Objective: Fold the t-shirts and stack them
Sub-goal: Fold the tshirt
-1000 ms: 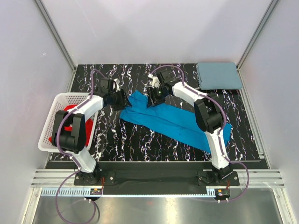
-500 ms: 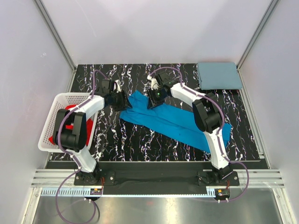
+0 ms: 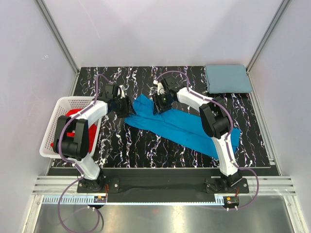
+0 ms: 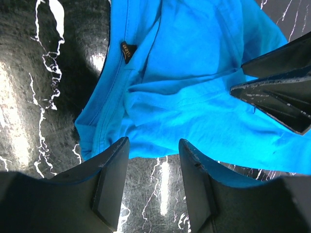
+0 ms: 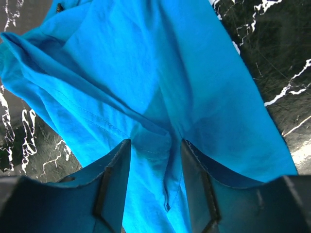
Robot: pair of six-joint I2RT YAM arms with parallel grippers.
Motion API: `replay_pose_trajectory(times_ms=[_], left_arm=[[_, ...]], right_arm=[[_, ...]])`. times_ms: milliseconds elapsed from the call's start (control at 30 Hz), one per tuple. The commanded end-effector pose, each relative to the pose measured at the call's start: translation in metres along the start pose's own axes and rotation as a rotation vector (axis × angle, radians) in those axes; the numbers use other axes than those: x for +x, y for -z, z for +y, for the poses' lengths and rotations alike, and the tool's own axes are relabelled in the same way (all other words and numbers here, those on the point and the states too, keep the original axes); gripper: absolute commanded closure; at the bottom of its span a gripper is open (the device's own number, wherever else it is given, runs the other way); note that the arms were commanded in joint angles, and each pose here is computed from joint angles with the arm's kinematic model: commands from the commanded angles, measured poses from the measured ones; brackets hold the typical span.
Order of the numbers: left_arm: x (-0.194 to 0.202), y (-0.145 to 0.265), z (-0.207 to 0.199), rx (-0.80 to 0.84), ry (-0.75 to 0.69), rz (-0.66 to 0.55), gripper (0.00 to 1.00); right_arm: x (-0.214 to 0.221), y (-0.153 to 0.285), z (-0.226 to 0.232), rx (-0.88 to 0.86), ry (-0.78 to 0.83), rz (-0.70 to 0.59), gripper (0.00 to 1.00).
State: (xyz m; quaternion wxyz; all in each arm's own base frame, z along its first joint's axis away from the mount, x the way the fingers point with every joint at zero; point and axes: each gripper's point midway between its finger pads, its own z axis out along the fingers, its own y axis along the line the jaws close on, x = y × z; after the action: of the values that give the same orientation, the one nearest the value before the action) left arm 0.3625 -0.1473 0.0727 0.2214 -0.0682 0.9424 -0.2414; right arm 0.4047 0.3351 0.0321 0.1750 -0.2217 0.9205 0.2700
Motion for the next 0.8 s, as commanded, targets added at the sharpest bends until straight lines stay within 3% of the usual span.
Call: replay_pose_trajectory(times_ms=[0, 200, 300, 333, 433, 767], left_arm=[[-0.012, 0.013, -0.006, 0.011, -0.033, -0.054, 0.5], [-0.012, 0.014, -0.006, 0.012, -0.031, -0.056, 0.5], [-0.013, 0.015, -0.008, 0.017, -0.034, -0.057, 0.5], [-0.013, 0.016, -0.008, 0.017, -0.036, -0.06, 0.5], [-0.014, 0.016, -0.007, 0.012, -0.038, -0.064, 0.5], [-0.013, 0.013, -0.005, 0.006, -0.013, -0.063, 0.5]], right_arm=[[-0.013, 0.007, 0.007, 0.014, 0.046, -0.034, 0.49], [-0.01, 0.006, 0.014, -0.027, 0.039, -0.031, 0.58], [-0.012, 0.009, 0.017, -0.03, 0.039, -0.042, 0.71], [-0.013, 0.01, 0.018, -0.034, 0.042, -0.047, 0.82], [-0.018, 0.022, 0.029, -0.062, 0.036, -0.073, 1.0], [-0.021, 0.06, 0.048, -0.075, -0.118, -0.218, 1.0]])
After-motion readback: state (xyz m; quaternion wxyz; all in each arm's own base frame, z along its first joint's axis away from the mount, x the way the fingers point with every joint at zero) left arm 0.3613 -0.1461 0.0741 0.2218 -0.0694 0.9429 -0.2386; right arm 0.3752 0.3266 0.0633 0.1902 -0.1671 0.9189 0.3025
